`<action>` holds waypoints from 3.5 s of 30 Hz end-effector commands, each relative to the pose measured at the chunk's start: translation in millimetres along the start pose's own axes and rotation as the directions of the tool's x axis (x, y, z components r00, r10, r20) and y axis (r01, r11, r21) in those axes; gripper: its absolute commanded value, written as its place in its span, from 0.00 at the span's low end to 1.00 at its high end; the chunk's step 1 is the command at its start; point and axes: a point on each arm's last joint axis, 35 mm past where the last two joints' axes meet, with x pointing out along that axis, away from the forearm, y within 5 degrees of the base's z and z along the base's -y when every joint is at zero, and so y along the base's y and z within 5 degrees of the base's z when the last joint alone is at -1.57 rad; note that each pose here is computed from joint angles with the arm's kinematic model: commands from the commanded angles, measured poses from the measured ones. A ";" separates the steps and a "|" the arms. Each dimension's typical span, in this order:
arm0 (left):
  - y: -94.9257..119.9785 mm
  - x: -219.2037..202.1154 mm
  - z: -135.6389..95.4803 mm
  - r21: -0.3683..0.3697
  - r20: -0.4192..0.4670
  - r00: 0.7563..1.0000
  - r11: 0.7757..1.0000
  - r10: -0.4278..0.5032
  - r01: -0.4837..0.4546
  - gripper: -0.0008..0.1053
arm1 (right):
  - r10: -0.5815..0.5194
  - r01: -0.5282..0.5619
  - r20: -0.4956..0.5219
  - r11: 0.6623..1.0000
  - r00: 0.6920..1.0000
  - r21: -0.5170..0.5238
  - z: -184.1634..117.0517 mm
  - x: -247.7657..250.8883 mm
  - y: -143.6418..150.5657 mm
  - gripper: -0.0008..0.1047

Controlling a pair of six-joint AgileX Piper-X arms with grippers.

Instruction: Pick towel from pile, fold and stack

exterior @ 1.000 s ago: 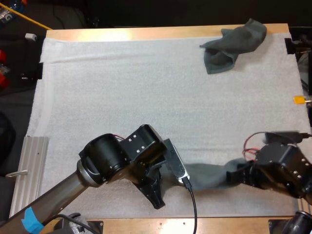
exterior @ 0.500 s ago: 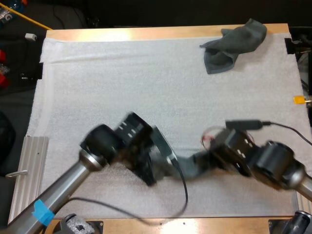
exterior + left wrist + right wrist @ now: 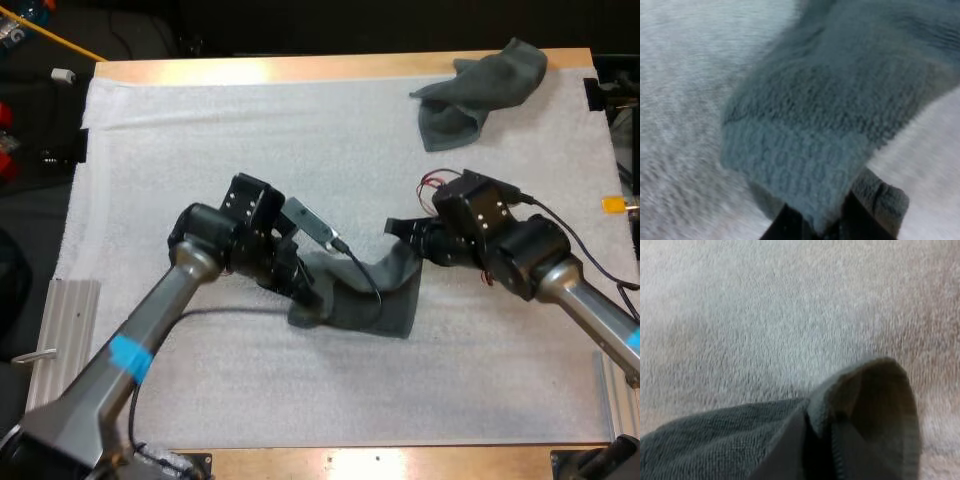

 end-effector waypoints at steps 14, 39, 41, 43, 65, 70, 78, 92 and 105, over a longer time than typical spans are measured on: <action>66.2 33.4 21.4 -0.165 0.130 0.990 0.983 -0.059 0.080 0.07 | -0.045 0.047 -0.014 0.976 0.999 0.212 19.6 49.1 -37.5 0.01; 40.1 -65.3 31.8 -0.179 0.328 0.945 0.981 -0.009 0.071 0.55 | 0.124 -0.108 0.143 0.987 0.982 -0.116 28.8 -20.3 -16.5 0.58; 32.5 -77.4 23.9 -0.179 0.327 0.945 0.981 -0.009 0.071 0.55 | 0.112 -0.092 0.120 0.983 0.986 -0.161 20.4 -30.7 -10.7 0.58; 25.3 -88.7 15.9 -0.171 0.327 0.945 0.983 -0.007 0.066 0.55 | 0.096 -0.075 0.107 0.979 0.990 -0.190 12.8 -39.1 -4.6 0.58; -38.0 -173.3 -89.5 -0.219 0.293 0.949 0.974 0.115 -0.051 0.55 | 0.140 -0.119 0.014 0.887 0.990 -0.447 -48.9 -97.5 43.6 0.12; -42.6 -168.4 -112.8 -0.238 0.298 0.947 0.970 0.116 -0.044 0.55 | 0.120 -0.091 0.035 0.885 0.992 -0.456 -49.3 -92.4 47.4 0.01; -42.2 -153.8 -132.9 -0.263 0.273 0.955 0.964 0.112 -0.038 0.55 | 0.112 -0.107 -0.016 0.885 0.994 -0.454 -43.4 -45.1 58.5 0.01; -42.1 -153.1 -133.8 -0.266 0.267 0.957 0.963 0.111 -0.038 0.55 | 0.171 -0.213 -0.136 0.884 0.976 -0.416 -38.5 62.2 82.8 0.01; -42.2 -152.9 -134.2 -0.273 0.263 0.959 0.961 0.111 -0.036 0.55 | 0.134 -0.198 -0.246 0.946 0.960 -0.258 -21.0 133.6 60.4 0.01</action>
